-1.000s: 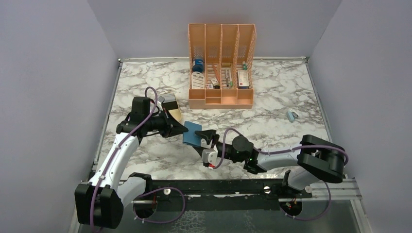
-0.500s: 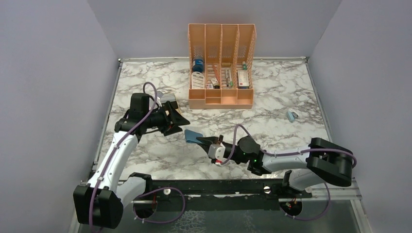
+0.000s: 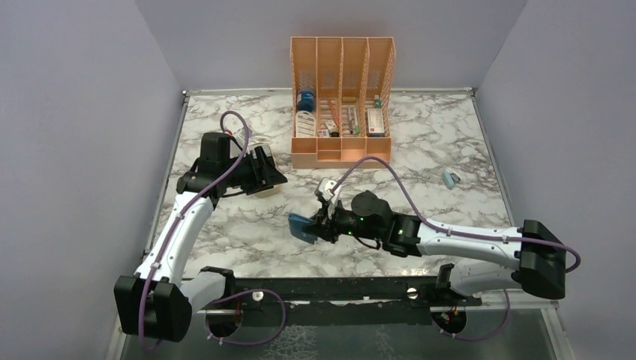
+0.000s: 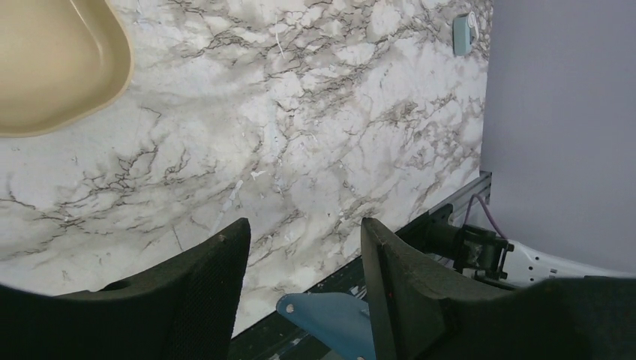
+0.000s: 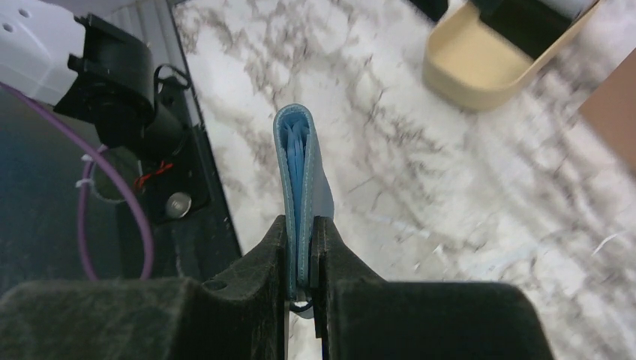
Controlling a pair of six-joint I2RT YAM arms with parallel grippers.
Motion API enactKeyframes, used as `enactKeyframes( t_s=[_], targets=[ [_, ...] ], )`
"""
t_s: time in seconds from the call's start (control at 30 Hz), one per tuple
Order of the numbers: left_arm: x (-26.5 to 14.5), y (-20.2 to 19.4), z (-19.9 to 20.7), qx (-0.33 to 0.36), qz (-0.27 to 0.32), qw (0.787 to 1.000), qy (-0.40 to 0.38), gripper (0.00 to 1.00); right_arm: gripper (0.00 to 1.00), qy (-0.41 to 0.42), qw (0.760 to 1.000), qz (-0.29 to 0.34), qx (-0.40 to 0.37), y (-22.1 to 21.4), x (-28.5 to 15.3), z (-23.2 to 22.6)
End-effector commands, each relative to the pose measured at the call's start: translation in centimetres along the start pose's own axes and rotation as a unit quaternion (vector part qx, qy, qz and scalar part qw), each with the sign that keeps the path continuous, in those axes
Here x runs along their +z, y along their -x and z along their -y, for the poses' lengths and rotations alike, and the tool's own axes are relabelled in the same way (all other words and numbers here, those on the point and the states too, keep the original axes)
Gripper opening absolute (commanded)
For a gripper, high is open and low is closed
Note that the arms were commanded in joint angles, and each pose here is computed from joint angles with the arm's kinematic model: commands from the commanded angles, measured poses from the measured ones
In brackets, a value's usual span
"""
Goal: Put the credit cards into the card holder
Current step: Place the card holder at the center of the board.
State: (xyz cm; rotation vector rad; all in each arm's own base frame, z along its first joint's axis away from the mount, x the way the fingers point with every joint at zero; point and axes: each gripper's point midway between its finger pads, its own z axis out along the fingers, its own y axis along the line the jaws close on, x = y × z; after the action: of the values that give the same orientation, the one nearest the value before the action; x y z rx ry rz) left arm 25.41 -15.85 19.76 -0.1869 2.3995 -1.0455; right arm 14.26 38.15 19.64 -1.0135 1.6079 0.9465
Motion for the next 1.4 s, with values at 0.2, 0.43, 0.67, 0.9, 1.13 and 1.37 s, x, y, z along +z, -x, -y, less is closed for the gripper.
enactKeyframes(
  t_s=[0.2,0.43,0.67,0.9,1.13,1.37],
  targets=[
    [-0.7,0.0,1.5,0.049,0.010,0.998,-0.028,0.56,0.01,0.048,0.960,-0.228,0.152,-8.5,-1.0,-0.3],
    [-0.3,-1.9,2.0,0.072,0.006,0.997,-0.018,0.53,0.20,0.021,0.937,-0.300,0.177,-11.4,-1.1,4.4],
    [0.6,-3.2,1.5,0.058,-0.003,0.998,-0.009,0.51,0.35,-0.064,0.930,-0.326,0.158,-12.2,-0.3,8.3],
    [1.4,-3.9,0.8,0.043,-0.014,0.999,-0.003,0.50,0.41,-0.142,0.906,-0.326,0.230,-11.4,-0.9,9.0],
    [-0.1,-1.8,1.3,0.061,0.049,0.997,0.013,0.51,0.58,-0.240,0.866,-0.319,0.302,-11.2,-2.7,9.9],
    [-0.2,-1.8,0.8,0.057,0.058,0.996,0.025,0.52,0.54,-0.264,0.851,-0.272,0.363,-10.1,-3.7,9.2]
  ],
)
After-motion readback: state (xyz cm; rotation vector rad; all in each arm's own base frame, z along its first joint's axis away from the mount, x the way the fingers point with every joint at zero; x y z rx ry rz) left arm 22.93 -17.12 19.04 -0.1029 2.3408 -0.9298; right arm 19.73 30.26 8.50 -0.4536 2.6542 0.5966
